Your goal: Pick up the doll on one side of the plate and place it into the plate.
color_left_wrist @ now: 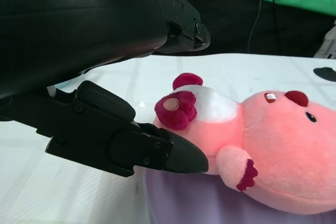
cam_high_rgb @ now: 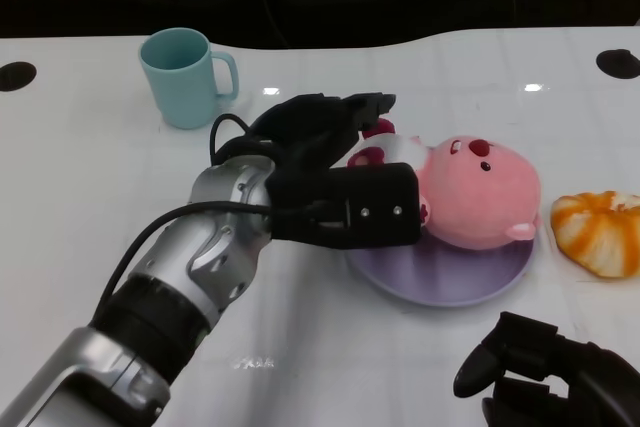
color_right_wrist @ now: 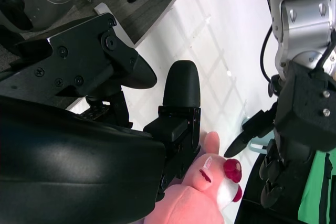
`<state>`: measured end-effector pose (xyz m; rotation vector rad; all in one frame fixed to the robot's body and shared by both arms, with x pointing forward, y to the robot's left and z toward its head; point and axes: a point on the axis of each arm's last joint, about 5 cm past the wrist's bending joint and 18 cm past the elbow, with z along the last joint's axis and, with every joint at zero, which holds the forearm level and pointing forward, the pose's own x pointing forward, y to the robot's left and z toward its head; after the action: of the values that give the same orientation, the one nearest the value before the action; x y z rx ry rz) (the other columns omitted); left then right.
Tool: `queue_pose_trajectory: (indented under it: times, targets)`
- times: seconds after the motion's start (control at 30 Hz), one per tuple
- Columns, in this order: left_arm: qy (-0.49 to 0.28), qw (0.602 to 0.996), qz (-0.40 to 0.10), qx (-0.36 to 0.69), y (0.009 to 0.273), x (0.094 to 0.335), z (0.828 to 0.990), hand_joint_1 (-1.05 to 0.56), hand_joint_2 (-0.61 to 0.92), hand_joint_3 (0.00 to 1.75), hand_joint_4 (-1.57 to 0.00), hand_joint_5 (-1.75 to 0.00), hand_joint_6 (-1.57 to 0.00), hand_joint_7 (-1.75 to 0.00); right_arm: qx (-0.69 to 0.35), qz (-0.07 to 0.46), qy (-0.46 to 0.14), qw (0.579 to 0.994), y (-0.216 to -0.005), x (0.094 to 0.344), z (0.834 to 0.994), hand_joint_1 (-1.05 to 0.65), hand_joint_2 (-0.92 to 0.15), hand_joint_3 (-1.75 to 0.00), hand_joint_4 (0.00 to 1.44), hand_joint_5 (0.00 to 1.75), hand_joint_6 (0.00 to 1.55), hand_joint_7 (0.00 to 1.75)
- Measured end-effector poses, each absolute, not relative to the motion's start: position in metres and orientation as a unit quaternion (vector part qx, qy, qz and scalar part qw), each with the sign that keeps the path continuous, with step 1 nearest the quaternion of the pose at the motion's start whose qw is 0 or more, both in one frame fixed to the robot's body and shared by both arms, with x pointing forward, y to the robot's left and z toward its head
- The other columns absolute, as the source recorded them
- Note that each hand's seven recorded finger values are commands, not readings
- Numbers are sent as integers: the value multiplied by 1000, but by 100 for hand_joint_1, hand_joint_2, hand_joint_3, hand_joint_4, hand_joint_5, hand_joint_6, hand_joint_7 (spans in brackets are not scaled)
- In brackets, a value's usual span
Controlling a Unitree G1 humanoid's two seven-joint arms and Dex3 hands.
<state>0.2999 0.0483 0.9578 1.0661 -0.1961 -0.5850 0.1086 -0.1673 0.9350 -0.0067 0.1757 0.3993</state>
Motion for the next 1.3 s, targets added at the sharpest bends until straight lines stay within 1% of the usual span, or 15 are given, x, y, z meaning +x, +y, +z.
queue_pose_trajectory:
  times: [0.1, 0.17, 0.33, 0.57, 0.63, 0.7, 0.8, 0.87, 0.9, 0.93, 1.0, 1.07, 1.17, 1.2, 1.3]
  targets:
    - [-98, 824, -274, 485, 56, 295, 960, -74, 92, 17, -3, -24, -15, -1, -4, 197, 87, 976, -168, 109, 935, -9, -62, -111, 65, 175, 49, 143]
    - [-106, 831, -269, 475, 62, 292, 962, -73, 92, 16, -1, -39, -18, -2, -5, 197, 87, 976, -168, 109, 935, -9, -62, -111, 64, 175, 49, 143]
    - [-127, 846, -259, 447, 76, 281, 961, -70, 92, 15, -1, -61, -24, -4, -7, 196, 88, 977, -170, 109, 935, -10, -62, -111, 65, 175, 49, 144]
    - [-134, 891, -246, 358, 95, 261, 954, -55, 92, 8, -10, -82, -38, -10, -7, 196, 89, 977, -170, 109, 935, -10, -62, -110, 65, 175, 50, 144]
    - [-130, 913, -237, 307, 100, 254, 951, -47, 91, 4, -13, -94, -46, -15, -8, 197, 89, 976, -170, 109, 935, -10, -62, -110, 65, 175, 50, 144]
    - [-129, 937, -227, 234, 105, 245, 947, -38, 91, 1, -16, -108, -48, -33, -8, 197, 89, 976, -170, 109, 934, -10, -62, -110, 65, 175, 50, 143]
    - [-128, 956, -218, 149, 107, 233, 941, -25, 92, 2, -28, -118, -38, -84, -8, 197, 89, 976, -170, 110, 935, -10, -62, -110, 65, 175, 50, 143]
    - [-126, 965, -212, 90, 110, 224, 937, -19, 92, 6, -36, -120, -38, -100, -9, 197, 89, 976, -170, 110, 935, -10, -62, -110, 65, 175, 50, 143]
    - [-124, 967, -211, 68, 112, 220, 935, -15, 92, 10, -41, -121, -38, -104, -9, 197, 89, 976, -170, 110, 935, -10, -62, -110, 66, 175, 50, 143]
    - [-121, 969, -211, 49, 113, 216, 934, -13, 86, 24, -45, -120, -40, -104, -9, 197, 89, 976, -170, 110, 935, -10, -63, -110, 66, 175, 50, 143]
    - [-115, 971, -209, 26, 116, 210, 932, -10, 62, 75, -53, -119, -45, -104, -9, 198, 89, 976, -170, 110, 935, -10, -63, -110, 66, 175, 50, 143]
    - [-106, 974, -201, 8, 120, 204, 929, -8, 53, 96, -62, -120, -53, -106, -9, 198, 89, 976, -170, 110, 935, -10, -63, -110, 66, 175, 50, 143]
    - [-90, 976, -198, -23, 124, 195, 927, -7, 51, 105, -72, -123, -66, -108, -9, 198, 89, 976, -170, 110, 935, -10, -63, -110, 66, 175, 50, 143]
    - [-82, 976, -199, -35, 124, 192, 926, -7, 49, 114, -80, -125, -74, -108, -9, 198, 89, 976, -170, 110, 935, -10, -63, -110, 66, 175, 50, 143]
    - [-46, 978, -191, -70, 126, 181, 927, -3, 38, 144, -89, -136, -85, -110, -8, 198, 90, 976, -170, 110, 935, -11, -63, -110, 65, 175, 50, 143]
